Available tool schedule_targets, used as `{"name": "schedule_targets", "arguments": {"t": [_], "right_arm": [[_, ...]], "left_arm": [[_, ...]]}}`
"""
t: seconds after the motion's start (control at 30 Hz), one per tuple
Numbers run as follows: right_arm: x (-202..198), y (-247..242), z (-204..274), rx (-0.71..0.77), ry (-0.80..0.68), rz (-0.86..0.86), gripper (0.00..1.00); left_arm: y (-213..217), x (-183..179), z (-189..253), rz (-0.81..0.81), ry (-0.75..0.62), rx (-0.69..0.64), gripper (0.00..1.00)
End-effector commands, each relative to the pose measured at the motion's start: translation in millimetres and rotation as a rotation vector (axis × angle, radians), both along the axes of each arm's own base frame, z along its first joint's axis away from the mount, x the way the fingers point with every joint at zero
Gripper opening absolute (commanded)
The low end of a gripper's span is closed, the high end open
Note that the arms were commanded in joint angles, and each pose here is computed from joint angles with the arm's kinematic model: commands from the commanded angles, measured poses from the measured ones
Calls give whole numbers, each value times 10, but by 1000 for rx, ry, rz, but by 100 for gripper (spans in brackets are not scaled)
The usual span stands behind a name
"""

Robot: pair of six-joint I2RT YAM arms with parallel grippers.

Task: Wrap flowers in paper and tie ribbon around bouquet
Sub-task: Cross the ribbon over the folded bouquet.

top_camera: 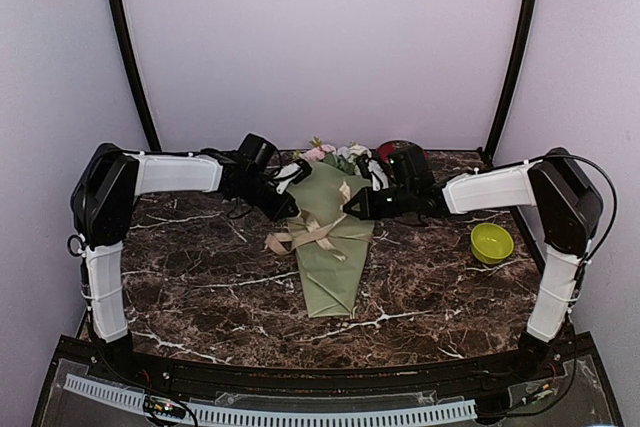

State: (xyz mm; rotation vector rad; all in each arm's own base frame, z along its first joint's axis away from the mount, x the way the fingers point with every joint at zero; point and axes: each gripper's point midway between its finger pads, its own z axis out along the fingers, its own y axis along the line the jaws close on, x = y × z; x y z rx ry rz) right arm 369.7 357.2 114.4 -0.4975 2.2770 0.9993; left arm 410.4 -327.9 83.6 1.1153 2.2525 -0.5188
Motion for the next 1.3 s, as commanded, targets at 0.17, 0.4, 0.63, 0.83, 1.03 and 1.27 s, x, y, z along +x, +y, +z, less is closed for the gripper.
{"name": "schedule_targets", "arguments": {"t": [0.17,0.4,0.63,0.83,1.03,1.27], "right_arm": [[581,-254,117,36,-31,-116,0],[764,-313,-159,6,26,-134,0],[643,-356,-573,-35,106,-122,0],[586,-334,-760,-53,152,-99,0],[559,-320,-777,-62,155,-87,0],[507,-267,-737,-73,145,-62,0]], "left_arm": [[79,-219,510,72,-136,-230,0],[211,-245,433,200,-128,-293,0],[306,-188,566,315,-200,-425,0],[430,-164,392,397,-168,-416,0],[487,-215,281,376,-159,-372,18],[324,-206,495,46,-234,-102,41]]}}
